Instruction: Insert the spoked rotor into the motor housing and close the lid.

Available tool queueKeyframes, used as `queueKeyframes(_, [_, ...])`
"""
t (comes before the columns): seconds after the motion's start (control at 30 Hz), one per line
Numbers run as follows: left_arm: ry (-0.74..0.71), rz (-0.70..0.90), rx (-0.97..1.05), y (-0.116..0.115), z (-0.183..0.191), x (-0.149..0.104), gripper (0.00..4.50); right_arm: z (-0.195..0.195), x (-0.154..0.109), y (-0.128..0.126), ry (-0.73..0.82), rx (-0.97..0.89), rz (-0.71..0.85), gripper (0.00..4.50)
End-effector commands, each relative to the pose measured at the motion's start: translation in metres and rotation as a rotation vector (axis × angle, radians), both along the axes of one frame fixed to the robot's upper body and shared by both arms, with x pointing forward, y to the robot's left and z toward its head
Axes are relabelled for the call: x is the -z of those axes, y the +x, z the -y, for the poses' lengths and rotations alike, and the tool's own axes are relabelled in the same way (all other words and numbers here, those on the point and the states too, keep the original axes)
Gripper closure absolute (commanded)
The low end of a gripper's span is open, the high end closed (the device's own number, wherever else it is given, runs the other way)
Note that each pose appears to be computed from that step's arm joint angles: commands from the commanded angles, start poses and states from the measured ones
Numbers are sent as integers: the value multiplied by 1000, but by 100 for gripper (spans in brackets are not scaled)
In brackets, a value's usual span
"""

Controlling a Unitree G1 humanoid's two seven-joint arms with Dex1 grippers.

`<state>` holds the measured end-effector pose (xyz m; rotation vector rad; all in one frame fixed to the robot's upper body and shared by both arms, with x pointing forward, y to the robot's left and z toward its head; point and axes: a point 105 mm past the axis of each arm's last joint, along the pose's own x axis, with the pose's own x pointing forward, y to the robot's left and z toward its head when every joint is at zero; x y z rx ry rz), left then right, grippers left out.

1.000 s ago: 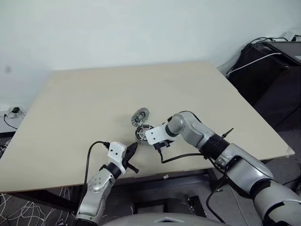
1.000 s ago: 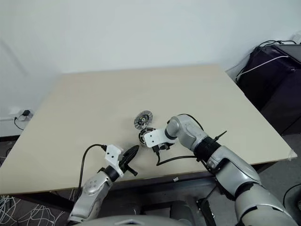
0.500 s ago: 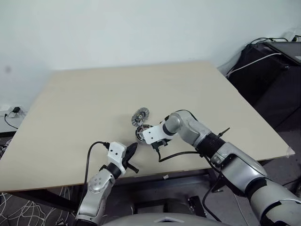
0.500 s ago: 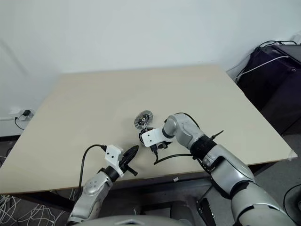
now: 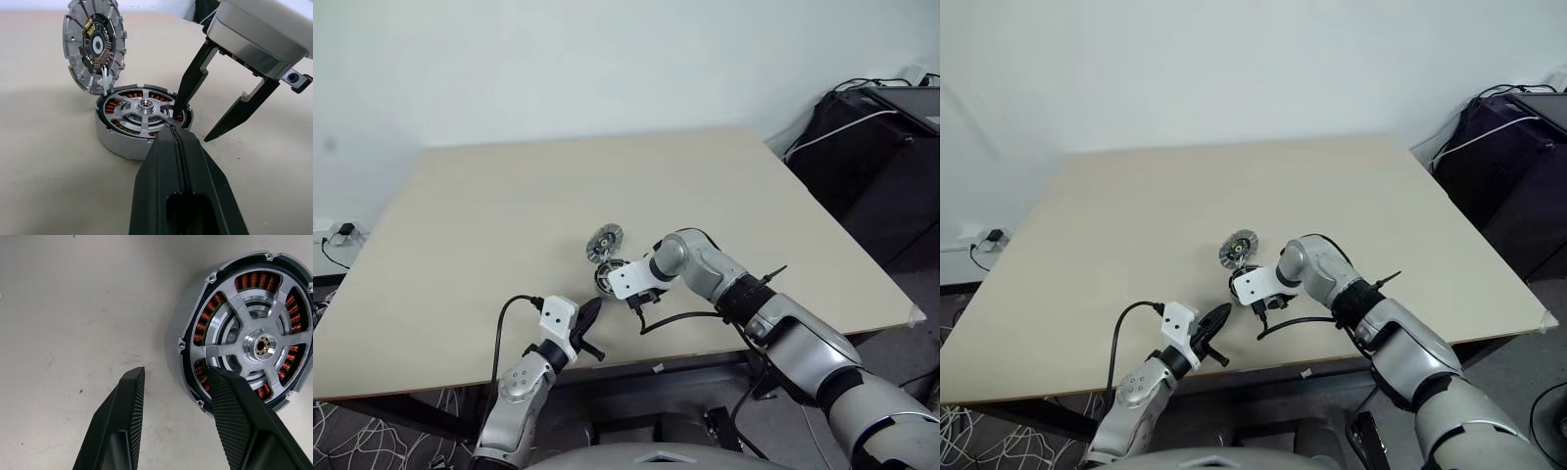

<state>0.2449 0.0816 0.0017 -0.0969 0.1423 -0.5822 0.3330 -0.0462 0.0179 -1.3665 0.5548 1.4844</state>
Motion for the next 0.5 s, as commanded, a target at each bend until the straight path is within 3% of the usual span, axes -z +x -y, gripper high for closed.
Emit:
queueKeyframes(0.03, [-18,44,-10,5,0,-12,450,-1,-5,5,-11,-10,18,250])
queueKeyframes(0.27, [-17,37,-12,4,0,-9,450,0,-7,8,5,5,34,434])
queueKeyframes(0.5, [-15,32,-11,5,-1,-6,450,1,-9,11,47,47,40,437])
